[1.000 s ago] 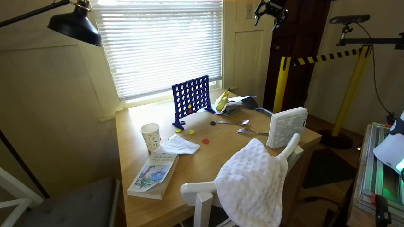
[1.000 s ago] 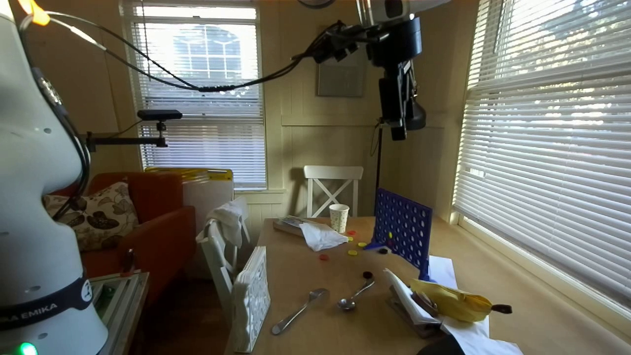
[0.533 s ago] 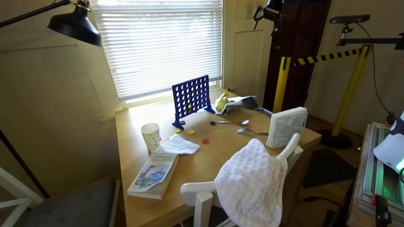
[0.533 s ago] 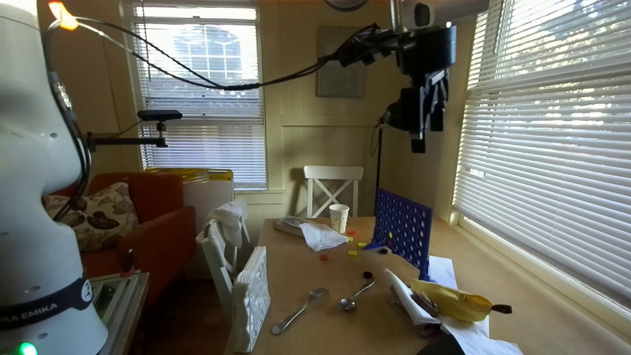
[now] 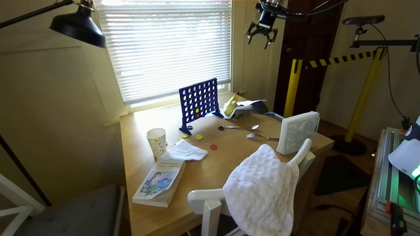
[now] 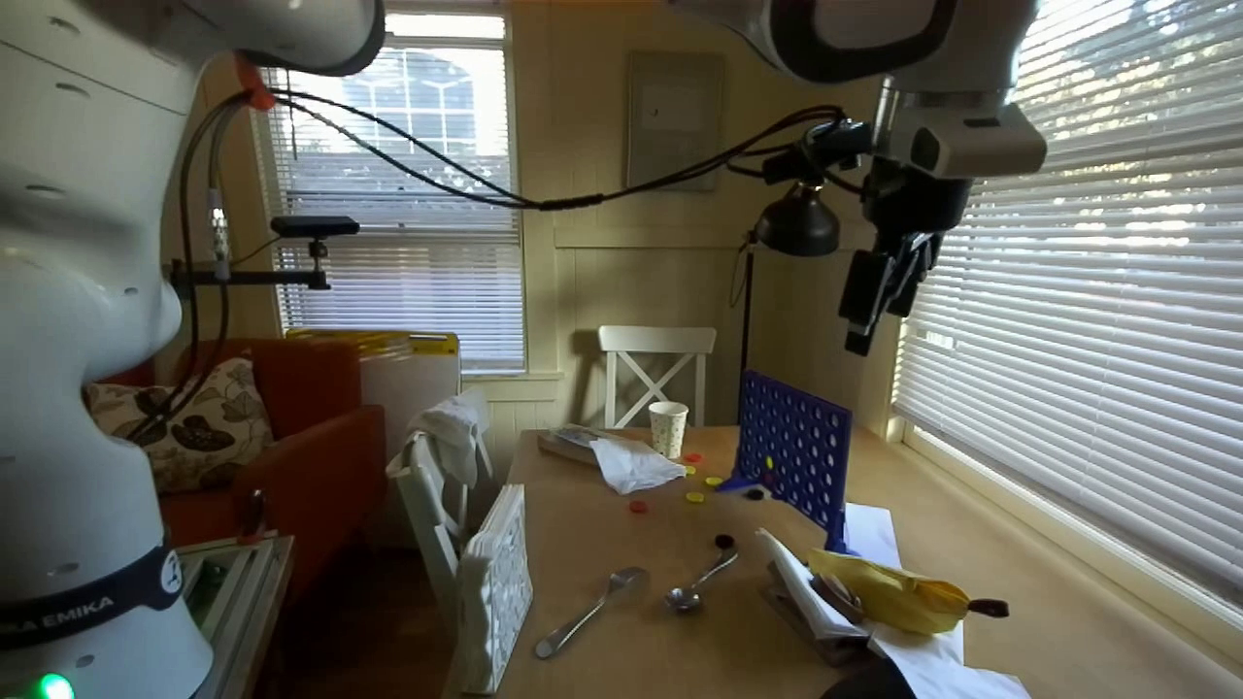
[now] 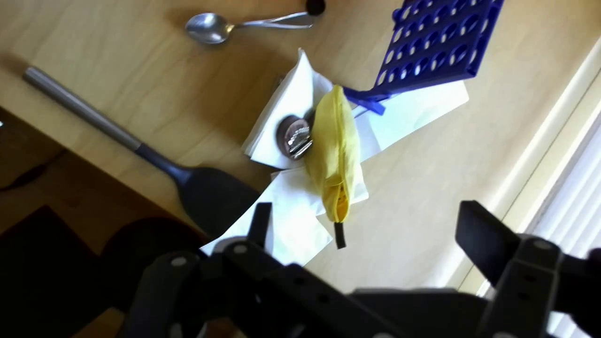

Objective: Take out the items in the blue object

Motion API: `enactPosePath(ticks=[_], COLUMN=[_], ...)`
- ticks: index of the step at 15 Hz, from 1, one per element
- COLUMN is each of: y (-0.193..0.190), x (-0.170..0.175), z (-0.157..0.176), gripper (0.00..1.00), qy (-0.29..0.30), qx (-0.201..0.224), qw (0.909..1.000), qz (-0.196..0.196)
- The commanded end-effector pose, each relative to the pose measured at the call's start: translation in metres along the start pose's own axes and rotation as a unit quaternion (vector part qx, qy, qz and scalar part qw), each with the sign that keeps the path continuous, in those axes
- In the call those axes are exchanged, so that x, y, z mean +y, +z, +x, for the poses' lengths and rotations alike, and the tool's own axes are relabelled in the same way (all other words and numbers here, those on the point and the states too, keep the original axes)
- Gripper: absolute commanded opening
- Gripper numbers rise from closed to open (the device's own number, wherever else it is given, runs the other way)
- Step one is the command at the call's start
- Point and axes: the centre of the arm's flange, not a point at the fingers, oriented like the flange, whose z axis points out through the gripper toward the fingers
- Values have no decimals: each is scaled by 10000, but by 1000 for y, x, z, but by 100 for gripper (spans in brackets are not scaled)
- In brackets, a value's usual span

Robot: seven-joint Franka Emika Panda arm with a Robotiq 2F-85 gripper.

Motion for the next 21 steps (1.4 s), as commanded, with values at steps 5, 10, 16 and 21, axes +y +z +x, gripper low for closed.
enactPosePath(ticks=[5,10,16,21], y=[28,37,74,119], x=[-43,-64,-96,-112], z=[12,34,70,88], gripper=[100,100,100,100], qy=[262,663,1759,1952], qx=[-255,-398,-1423,-1917], qw=[9988,9956,9727,9594], qz=[335,538,510,679])
